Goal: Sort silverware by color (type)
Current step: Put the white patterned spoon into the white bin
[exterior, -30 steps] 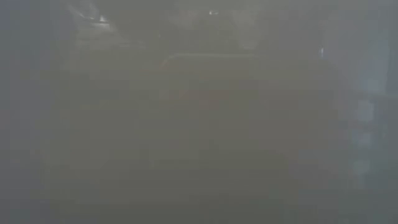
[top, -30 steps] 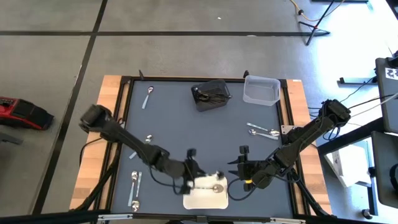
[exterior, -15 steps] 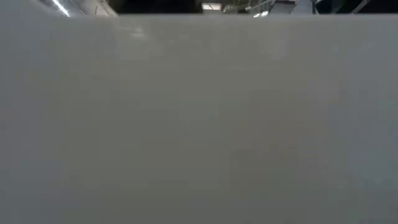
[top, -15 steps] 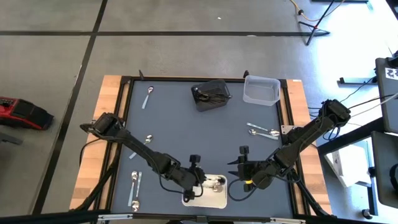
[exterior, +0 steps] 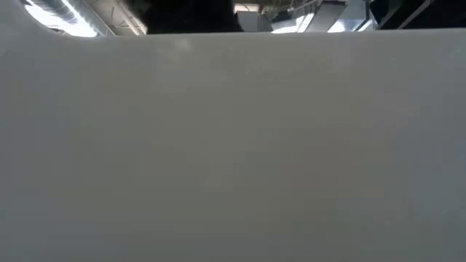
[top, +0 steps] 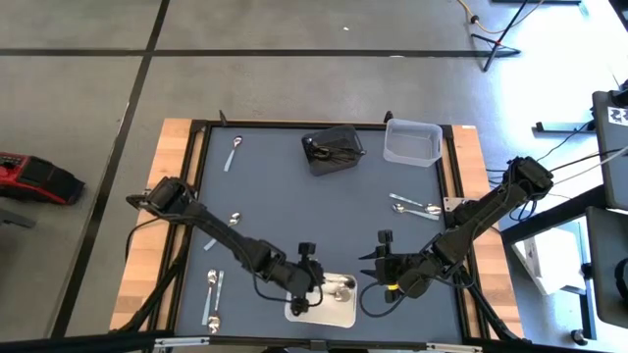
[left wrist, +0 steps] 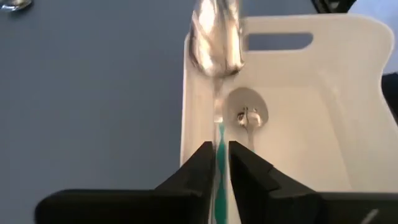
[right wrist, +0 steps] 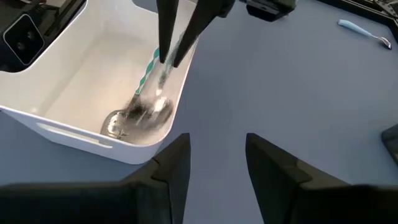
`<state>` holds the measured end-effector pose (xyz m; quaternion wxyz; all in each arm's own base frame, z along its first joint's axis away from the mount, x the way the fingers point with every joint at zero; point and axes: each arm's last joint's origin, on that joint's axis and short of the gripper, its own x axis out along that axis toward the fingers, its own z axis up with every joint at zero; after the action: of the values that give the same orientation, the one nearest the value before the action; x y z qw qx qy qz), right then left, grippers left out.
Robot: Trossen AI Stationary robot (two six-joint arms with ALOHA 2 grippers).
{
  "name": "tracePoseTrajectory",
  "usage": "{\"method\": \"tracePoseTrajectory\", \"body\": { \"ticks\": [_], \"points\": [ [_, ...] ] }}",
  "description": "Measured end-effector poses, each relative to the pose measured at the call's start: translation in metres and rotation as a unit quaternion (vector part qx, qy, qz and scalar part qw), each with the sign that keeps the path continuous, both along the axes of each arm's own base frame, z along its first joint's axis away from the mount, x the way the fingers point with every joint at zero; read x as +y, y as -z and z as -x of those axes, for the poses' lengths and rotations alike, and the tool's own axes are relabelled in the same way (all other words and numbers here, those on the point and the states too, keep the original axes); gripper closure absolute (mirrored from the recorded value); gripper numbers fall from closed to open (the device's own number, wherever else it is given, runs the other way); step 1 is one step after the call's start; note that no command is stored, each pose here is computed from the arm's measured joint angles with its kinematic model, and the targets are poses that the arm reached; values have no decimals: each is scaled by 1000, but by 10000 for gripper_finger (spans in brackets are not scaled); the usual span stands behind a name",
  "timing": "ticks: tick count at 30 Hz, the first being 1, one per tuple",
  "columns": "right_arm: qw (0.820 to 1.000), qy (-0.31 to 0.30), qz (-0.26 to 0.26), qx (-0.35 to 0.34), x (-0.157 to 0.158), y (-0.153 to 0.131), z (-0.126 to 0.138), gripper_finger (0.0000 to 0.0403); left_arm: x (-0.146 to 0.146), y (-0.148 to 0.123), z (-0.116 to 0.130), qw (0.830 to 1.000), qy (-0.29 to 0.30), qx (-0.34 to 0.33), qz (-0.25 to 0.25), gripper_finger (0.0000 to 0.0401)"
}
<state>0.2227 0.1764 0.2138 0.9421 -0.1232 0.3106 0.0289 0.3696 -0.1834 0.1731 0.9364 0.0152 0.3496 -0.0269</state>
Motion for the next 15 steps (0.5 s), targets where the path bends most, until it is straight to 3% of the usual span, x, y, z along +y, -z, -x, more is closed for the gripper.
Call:
{"method": "tracePoseTrajectory", "body": {
  "ticks": [6,15],
  "points": [
    [1000,0,0,0,0,0,0,259,0,-3,-3,999,14,-8,39,293],
    [1000,18,-24,0,0,0,0,259,-8,-33,14,999,24,-36,-4,278]
  ]
}}
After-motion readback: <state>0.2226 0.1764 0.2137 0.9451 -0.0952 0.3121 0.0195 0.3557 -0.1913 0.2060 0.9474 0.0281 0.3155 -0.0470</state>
